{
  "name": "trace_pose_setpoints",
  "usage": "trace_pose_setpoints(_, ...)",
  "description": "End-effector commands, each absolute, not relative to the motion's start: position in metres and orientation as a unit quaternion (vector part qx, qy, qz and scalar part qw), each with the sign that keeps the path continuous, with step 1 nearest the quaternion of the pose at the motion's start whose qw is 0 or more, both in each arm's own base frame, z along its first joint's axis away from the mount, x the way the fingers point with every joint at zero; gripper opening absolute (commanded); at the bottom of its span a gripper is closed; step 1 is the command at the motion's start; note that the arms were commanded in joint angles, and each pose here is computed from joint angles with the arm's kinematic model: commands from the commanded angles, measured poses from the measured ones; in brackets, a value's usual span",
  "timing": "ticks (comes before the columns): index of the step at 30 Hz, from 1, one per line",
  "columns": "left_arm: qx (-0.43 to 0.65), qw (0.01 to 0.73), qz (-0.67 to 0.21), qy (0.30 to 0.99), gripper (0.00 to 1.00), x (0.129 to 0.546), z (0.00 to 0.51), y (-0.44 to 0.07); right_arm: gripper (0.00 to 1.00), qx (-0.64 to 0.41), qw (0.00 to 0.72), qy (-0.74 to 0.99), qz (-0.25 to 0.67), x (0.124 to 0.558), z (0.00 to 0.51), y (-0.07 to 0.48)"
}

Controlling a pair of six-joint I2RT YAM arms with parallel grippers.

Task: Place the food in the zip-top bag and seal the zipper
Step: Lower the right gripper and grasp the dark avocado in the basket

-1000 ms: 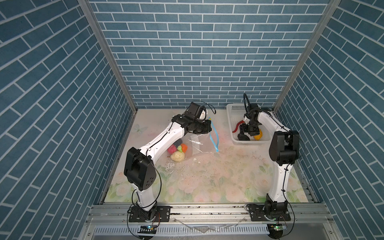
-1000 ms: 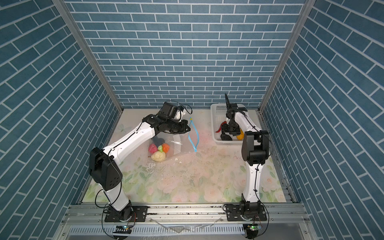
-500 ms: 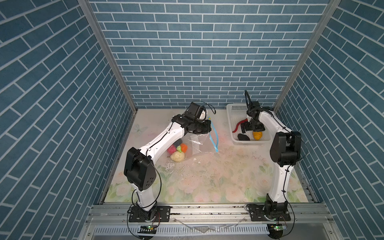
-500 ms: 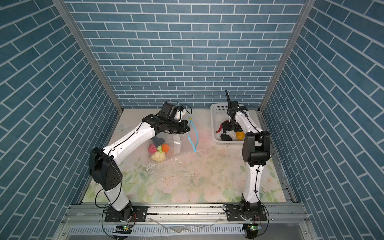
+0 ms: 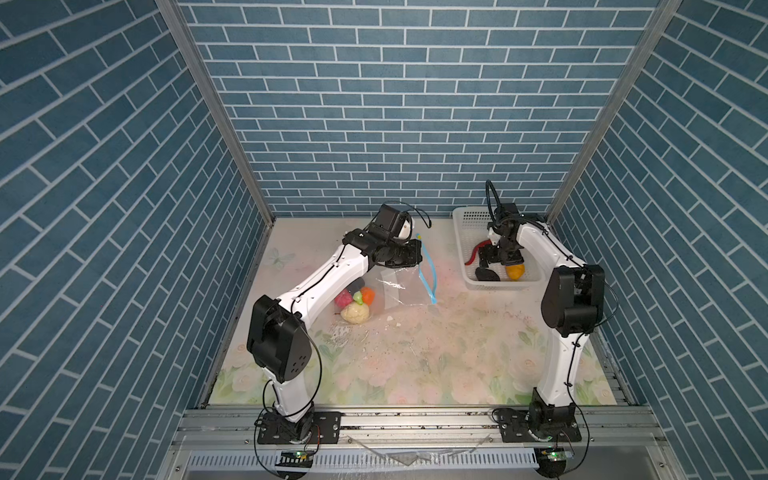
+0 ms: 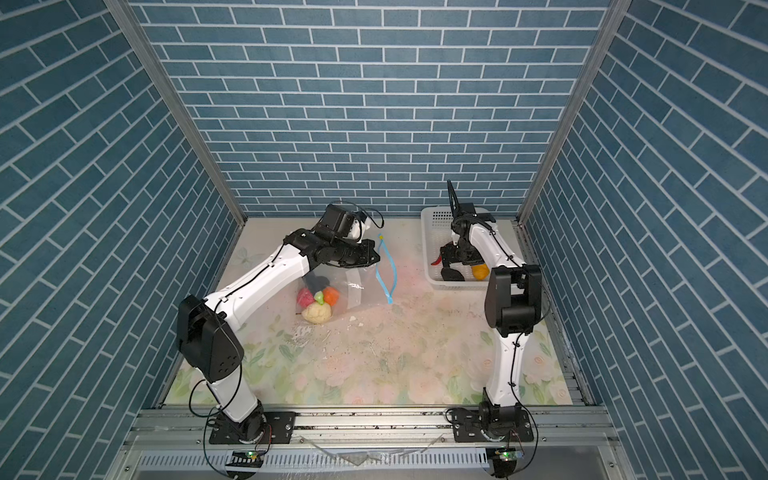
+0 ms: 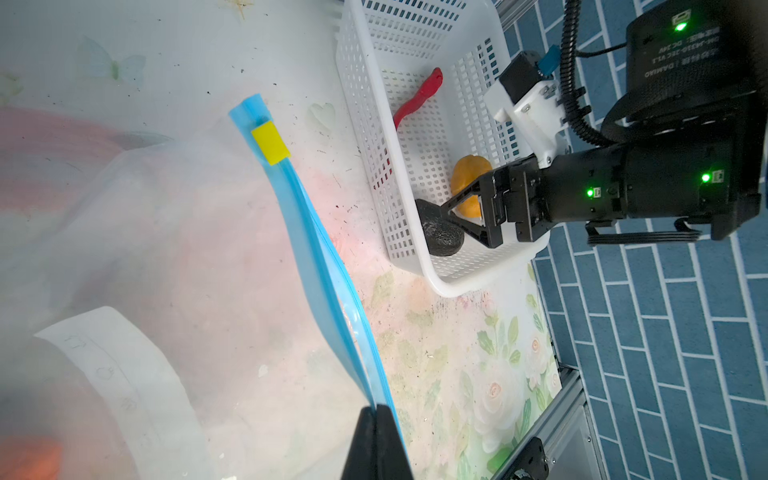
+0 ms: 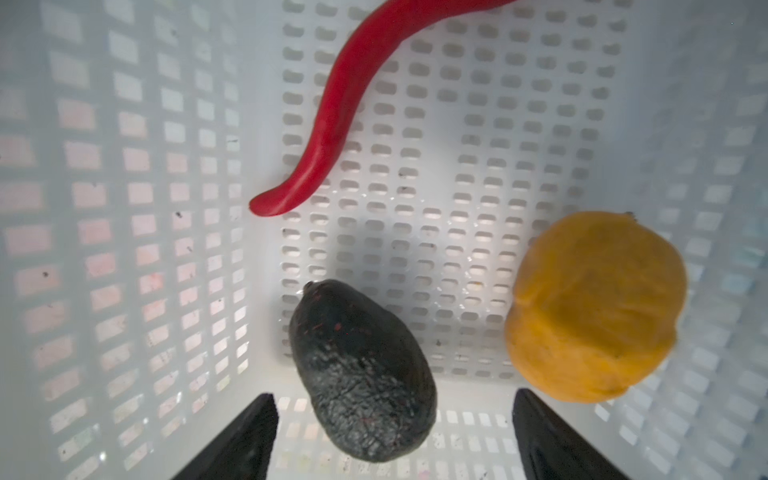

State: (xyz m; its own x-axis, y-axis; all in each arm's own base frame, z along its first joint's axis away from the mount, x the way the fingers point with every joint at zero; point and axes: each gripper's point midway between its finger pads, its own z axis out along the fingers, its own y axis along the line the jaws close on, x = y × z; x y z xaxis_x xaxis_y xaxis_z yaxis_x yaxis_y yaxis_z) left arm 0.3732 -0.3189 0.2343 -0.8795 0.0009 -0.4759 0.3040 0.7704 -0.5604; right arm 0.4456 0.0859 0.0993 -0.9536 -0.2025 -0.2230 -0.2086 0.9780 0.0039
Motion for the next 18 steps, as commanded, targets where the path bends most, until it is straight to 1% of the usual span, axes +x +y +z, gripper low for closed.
trace_pose_setpoints(1,0.089,0.245,-0.331,0.907,0.03,0.369,0.246,-0.317,0.89,-0.123,0.089,0.988,0.024,0.433,0.086,0.093)
trace_pose_setpoints(6,0.089,0.245,-0.332,0.907,0.03,0.369,0.246,-0.317,0.88,-0.123,0.068,0.99,-0.002,0.433,0.067,0.084)
trace_pose_setpoints(9,0.089,0.245,-0.332,0.906,0.03,0.369,0.246,-0.317,0.85,-0.122,0.06,0.991,-0.014,0.434,0.059,0.08)
trace_pose_setpoints(18,0.09,0.245,-0.331,0.907,0.03,0.369,0.245,-0.317,0.79,-0.123,0.051,0.991,-0.017,0.438,0.045,0.081)
